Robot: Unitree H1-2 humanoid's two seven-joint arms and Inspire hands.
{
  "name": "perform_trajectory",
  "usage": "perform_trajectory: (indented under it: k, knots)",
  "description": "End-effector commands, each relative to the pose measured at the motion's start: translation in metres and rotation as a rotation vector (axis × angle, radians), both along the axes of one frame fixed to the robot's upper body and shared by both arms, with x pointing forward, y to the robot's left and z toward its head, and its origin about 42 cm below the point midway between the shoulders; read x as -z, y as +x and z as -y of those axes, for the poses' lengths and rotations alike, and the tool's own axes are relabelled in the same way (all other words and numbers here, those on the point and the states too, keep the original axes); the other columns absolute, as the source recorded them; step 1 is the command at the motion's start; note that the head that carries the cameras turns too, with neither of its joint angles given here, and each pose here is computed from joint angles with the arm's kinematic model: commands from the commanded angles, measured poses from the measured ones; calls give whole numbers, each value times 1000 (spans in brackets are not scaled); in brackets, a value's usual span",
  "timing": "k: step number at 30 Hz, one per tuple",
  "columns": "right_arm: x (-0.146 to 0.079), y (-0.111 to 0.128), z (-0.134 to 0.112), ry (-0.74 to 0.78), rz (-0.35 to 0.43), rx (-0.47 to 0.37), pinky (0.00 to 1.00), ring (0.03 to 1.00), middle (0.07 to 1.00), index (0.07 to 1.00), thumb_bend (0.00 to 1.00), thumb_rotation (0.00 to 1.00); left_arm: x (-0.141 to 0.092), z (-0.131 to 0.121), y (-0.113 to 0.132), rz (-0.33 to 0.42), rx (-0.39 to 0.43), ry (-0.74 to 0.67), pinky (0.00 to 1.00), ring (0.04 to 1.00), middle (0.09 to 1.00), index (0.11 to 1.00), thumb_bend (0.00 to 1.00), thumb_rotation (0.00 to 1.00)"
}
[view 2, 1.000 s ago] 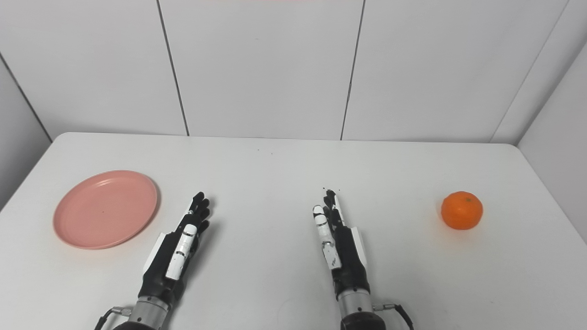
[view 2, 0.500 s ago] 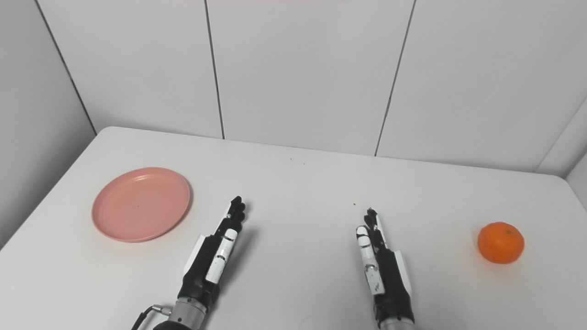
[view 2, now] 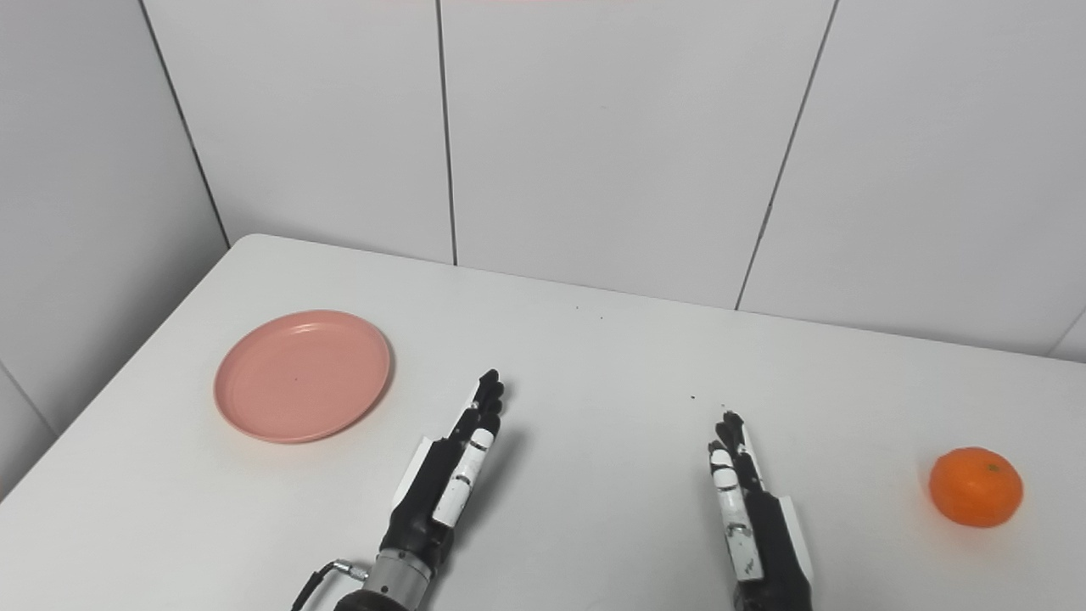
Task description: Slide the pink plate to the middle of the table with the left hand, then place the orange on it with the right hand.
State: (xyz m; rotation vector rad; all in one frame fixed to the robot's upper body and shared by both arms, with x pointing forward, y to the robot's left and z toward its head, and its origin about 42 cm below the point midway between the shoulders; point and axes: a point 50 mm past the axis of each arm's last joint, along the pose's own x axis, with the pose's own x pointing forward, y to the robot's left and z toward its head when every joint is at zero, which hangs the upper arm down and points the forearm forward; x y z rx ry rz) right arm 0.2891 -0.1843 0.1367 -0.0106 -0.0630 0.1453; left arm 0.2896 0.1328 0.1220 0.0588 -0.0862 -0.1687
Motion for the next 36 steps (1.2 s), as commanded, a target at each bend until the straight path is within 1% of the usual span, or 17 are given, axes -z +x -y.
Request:
perform_trajectory:
  k: [1,10,14,22,27,31,36]
  knots:
    - [-13,2,0,14,89,-7,979,968,979,986,159,1000,-3,15,4,7,41,-8,1000,1000,1000,1000,355,1000]
    - [-13,1,-1,18,83,-5,990,974,984,993,158,1000,-5,13,4,11,38,-1,1000,1000,1000,1000,359,1000]
    - [-13,2,-1,21,78,-2,995,976,985,994,151,1000,-11,10,4,17,33,1,1000,1000,1000,1000,387,1000]
    - [-13,2,-1,16,70,3,991,975,983,993,145,1000,-28,2,9,74,17,22,985,1000,1000,1000,389,1000]
    - [-13,3,-2,10,75,4,987,973,982,993,136,1000,-42,-4,13,112,9,19,982,1000,1000,999,371,1000]
    - [-12,4,-2,24,77,2,999,979,984,995,136,1000,-54,-14,18,156,3,41,976,990,1000,993,390,1000]
    - [-11,5,-2,29,72,-1,1000,983,989,998,130,1000,-68,-25,23,186,-4,45,968,975,990,973,406,1000]
